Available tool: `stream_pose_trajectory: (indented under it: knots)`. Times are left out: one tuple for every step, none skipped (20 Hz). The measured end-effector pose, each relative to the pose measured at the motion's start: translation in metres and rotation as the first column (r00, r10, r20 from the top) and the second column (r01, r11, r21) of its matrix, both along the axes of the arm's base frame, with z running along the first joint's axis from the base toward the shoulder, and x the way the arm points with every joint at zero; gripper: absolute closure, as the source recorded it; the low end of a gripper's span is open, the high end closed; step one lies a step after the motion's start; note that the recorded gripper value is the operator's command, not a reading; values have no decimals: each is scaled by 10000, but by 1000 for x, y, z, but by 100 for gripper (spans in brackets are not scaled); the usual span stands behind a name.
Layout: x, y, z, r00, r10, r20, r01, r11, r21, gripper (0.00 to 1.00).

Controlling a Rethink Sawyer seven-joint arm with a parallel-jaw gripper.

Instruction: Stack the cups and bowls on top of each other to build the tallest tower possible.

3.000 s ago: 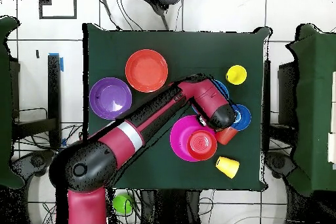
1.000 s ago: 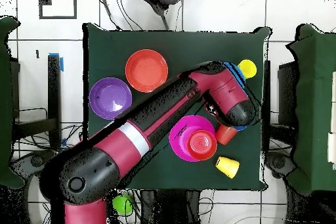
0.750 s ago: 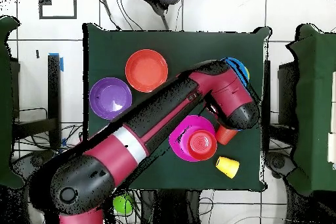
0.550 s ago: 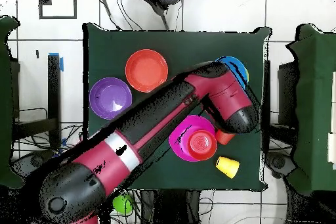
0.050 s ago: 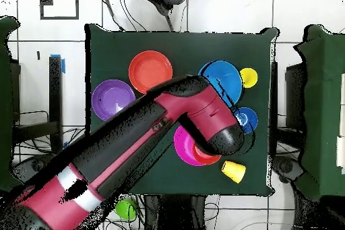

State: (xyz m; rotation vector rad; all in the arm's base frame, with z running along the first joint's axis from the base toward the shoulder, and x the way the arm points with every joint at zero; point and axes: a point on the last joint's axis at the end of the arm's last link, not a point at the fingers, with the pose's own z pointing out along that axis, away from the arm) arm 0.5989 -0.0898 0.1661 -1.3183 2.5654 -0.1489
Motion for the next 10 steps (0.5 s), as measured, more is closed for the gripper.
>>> stream_pose_trajectory:
  knots:
    - [-1, 3, 2, 10000, 18, 18, -18, 10000, -8, 100]
    - [-5, 10, 8, 10000, 44, 75, -44, 10000, -18, 100]
    - [-6, 11, 9, 10000, 43, 88, -43, 10000, -20, 100]
    - [-8, 14, 13, 9999, 19, 150, -19, 10000, -19, 100]
    - [-11, 16, 17, 9998, -5, 212, 5, 10000, -18, 100]
    - [-13, 16, 22, 9995, -76, 305, 77, 10000, -31, 100]
    - [-15, 15, 25, 9992, -137, 378, 139, 9999, -49, 100]
    - [-18, 11, 29, 9984, -235, 515, 241, 9996, -127, 100]
    - [-21, 8, 34, 9973, -331, 653, 345, 9992, -203, 100]
    - [-23, 4, 38, 9963, -374, 776, 399, 9987, -311, 100]
